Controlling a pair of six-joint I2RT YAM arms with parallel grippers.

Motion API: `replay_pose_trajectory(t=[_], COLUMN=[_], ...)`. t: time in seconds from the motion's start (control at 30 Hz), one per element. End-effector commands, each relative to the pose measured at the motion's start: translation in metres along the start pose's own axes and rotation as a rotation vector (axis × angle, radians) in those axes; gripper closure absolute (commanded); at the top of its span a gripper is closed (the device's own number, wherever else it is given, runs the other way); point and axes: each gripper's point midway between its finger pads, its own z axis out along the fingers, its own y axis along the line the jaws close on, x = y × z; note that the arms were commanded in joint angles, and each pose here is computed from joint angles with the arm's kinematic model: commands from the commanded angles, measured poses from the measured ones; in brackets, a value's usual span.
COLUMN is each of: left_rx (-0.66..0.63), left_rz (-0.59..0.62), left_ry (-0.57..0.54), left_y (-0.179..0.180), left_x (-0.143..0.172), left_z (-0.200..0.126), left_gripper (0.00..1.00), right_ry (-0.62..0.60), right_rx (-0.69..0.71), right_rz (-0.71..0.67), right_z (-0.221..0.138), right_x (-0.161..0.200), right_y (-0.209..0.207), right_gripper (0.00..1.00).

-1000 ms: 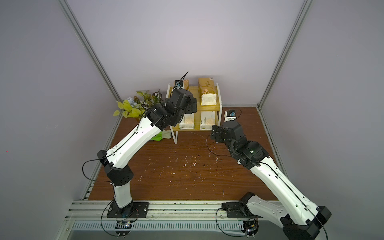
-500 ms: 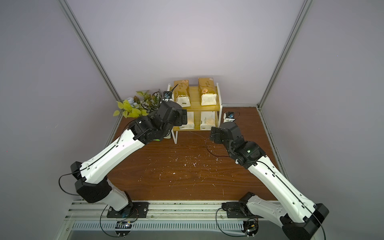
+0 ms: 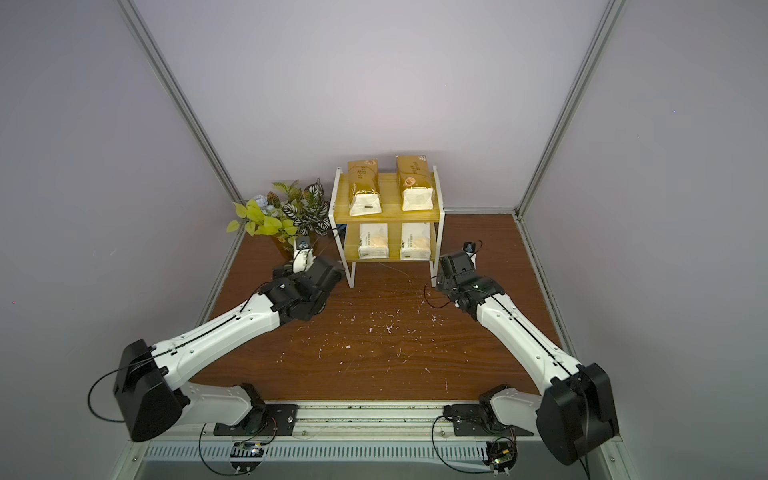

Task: Place the tissue boxes on the shelf by color
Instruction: Reset both arms

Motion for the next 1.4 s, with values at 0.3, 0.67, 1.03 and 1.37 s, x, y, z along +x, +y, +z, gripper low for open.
replay_pose_trajectory(t=[0.3, 0.67, 1.03, 1.37], left_rx=[-0.075, 0.072, 0.026, 0.195], left_rz=[-0.041, -0.013, 0.045, -0.133], left_ry=[-0.124, -0.246, -0.233, -0.217], left_y=[0.044, 0.022, 0.023, 0.042], left_x=[0.049, 0.053, 0.052, 0.06], left_z=[0.08, 0.088, 0.109, 0.122], left_gripper=[0.0, 0.0, 0.0, 0.0], right_ry=[-0.405, -0.673, -0.563, -0.546], right_rx=[0.392, 0.241, 0.19, 0.166], right_rz=[0.099, 0.106, -0.055, 0.007], right_z=[0.023, 0.009, 0.033, 0.033], right_x=[0.002, -0.015, -0.015, -0.009], right_y=[-0.08, -0.068, -0.043, -0.059], right_gripper=[0.01, 0.01, 0.01, 0.01])
